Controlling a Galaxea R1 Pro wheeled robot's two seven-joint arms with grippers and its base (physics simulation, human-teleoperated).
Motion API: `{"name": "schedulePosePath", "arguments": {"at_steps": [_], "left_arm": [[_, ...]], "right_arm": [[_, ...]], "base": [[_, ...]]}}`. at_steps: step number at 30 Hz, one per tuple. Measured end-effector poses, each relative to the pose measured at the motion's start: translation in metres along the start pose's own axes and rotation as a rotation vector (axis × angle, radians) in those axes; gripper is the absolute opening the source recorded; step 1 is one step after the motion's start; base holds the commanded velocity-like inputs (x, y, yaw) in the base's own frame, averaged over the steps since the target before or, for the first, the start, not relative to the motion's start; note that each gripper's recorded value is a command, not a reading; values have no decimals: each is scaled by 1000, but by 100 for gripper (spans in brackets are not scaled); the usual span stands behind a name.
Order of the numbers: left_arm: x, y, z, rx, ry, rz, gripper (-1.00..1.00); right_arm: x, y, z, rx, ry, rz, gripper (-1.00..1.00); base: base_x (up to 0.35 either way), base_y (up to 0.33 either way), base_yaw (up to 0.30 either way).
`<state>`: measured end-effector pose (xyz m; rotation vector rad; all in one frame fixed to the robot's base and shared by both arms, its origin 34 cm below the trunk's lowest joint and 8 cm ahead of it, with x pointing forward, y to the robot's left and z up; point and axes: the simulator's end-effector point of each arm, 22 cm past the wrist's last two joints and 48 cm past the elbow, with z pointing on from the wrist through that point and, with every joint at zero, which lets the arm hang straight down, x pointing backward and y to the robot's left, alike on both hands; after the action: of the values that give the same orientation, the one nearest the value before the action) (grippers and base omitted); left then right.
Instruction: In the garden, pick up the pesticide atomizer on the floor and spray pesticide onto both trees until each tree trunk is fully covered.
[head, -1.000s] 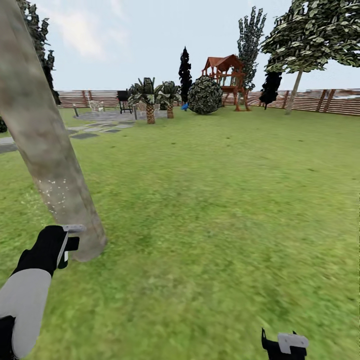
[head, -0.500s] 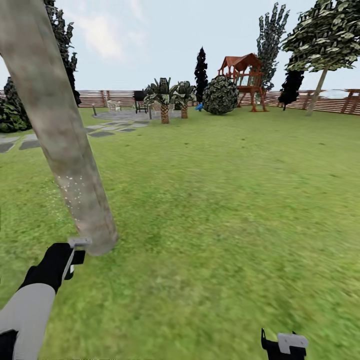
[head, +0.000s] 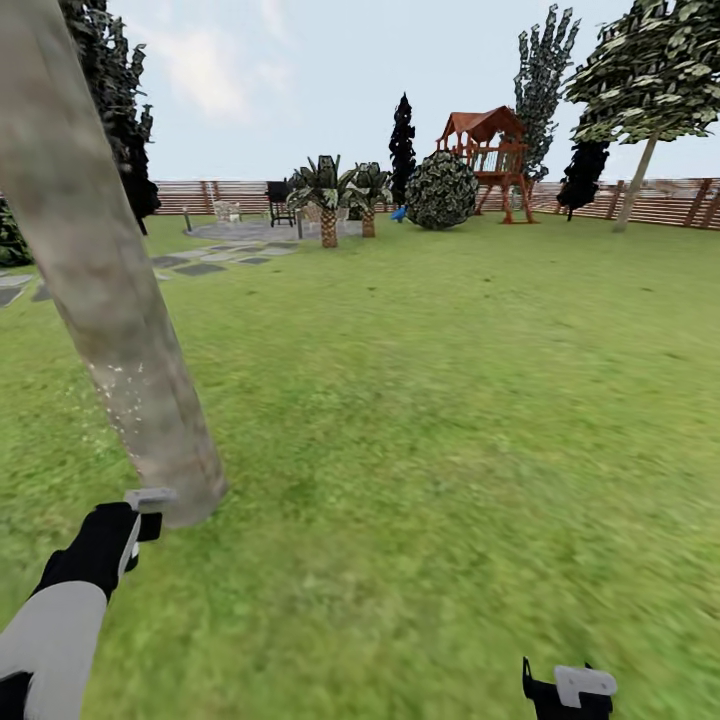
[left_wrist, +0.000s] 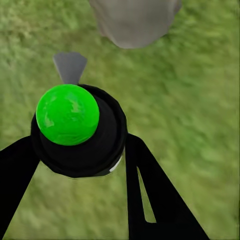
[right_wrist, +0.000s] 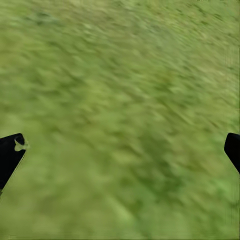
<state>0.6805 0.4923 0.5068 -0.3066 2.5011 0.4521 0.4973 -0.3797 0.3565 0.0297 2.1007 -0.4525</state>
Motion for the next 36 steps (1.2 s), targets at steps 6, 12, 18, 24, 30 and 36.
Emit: {"name": "schedulePosePath", "arguments": {"at_steps": [6,12,18,24,30,36], "left_arm": [[4,5,2,-7,8,-23,-100],[6,-3,2,4,11,-22,-100],[7,-7,2,10,13,-20,-100],[9,-19,1,26,14,-18,-100],[5,-29,0,37,-6,-14,-100],[5,-29,0,36,-6,-12,-100]], "right_arm": [[0,0,0,0,0,0,100],[0,0,0,1,1,1,100],[0,0,0,0,1,0,100],[0,0,0,0,0,0,100],[0,0,0,-1,-1,0,100],[0,0,0,-1,0,0,100]], "base": [[319,-1,8],[235,0,219],[14,0,277],[59,-148,248],[154,-252,18],[176,-244,0]]}}
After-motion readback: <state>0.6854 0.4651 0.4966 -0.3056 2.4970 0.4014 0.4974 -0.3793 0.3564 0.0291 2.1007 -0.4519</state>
